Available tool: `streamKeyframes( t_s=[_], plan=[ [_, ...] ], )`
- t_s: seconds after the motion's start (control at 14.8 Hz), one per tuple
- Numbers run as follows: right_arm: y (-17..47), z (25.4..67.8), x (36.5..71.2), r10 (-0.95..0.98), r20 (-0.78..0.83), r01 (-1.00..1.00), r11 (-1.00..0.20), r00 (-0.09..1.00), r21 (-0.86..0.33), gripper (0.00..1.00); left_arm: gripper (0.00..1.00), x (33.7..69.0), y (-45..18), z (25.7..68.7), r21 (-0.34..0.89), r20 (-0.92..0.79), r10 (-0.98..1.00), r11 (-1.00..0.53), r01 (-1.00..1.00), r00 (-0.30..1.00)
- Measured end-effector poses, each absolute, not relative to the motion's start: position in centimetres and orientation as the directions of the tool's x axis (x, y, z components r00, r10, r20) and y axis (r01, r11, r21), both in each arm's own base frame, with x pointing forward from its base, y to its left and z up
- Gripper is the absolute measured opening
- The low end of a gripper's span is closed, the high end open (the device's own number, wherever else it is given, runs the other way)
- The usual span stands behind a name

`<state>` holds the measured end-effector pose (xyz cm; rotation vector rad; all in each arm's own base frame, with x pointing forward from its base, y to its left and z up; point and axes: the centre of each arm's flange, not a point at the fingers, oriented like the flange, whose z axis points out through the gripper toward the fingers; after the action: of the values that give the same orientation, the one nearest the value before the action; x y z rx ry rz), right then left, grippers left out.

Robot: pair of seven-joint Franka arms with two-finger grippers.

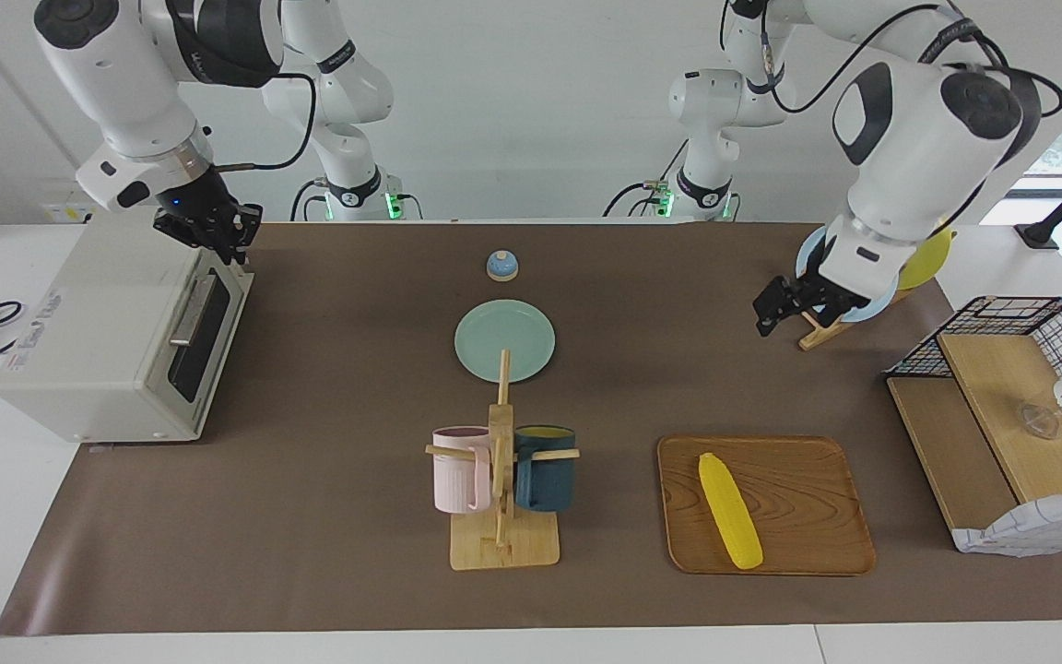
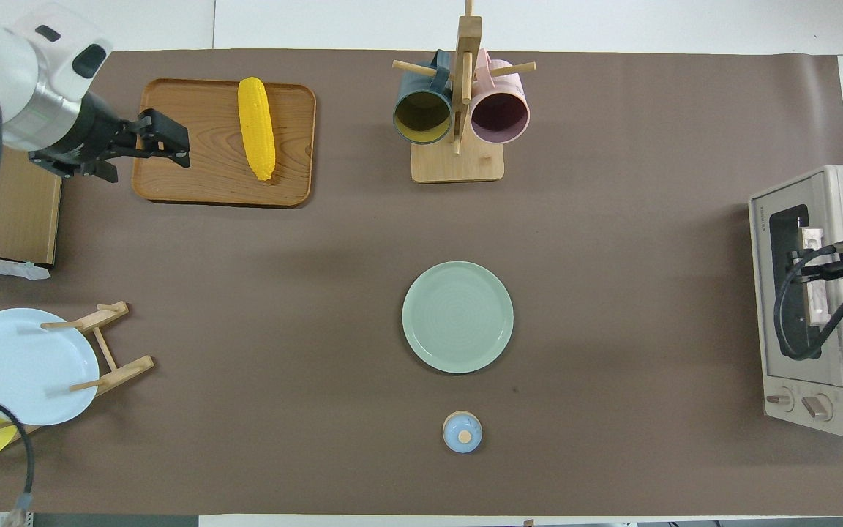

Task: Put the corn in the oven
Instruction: 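Lower the left gripper and close it on the yellow corn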

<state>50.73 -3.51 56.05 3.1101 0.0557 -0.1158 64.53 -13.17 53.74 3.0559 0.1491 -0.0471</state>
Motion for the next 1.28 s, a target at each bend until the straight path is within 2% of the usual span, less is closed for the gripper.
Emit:
streamKeyframes(
  t_s=[0.07,0.2,0.47,0.67,0.88,1.28],
  plan=[
    [-4.3,55.4,50.4,0.020,-0.073,0.022,-0.999,0.997,0.030,0.01,1.00,66.6,-13.4,51.7,0.084,-0.039,0.089,-0.992,0.092,0.995],
    [-6.2,53.3,49.9,-0.012,-0.065,-0.008,-0.998,0.998,0.060,0.01,1.00,70.0,-13.9,46.8,0.093,-0.041,0.070,-0.993,0.074,0.997],
    [-7.8,49.6,49.1,-0.068,-0.092,-0.056,-0.990,0.993,0.129,0.01,1.00,73.7,-16.6,37.6,0.086,-0.032,0.036,-0.996,0.039,0.999],
    [-8.1,48.6,49.0,-0.048,-0.112,-0.024,-0.978,0.993,0.209,0.01,1.00,74.8,-17.4,36.7,0.078,0.012,0.007,-0.997,0.006,1.000],
    [-8.5,47.7,49.1,-0.049,-0.127,-0.021,-0.976,0.991,0.217,0.01,1.00,75.3,-17.3,36.7,0.073,0.042,-0.028,-0.997,-0.031,0.999],
    [-8.5,46.6,49.5,0.016,-0.157,0.052,-0.972,0.988,0.228,0.01,1.00,75.9,-17.4,32.7,0.045,0.044,-0.053,-0.997,-0.055,0.998]
  ],
)
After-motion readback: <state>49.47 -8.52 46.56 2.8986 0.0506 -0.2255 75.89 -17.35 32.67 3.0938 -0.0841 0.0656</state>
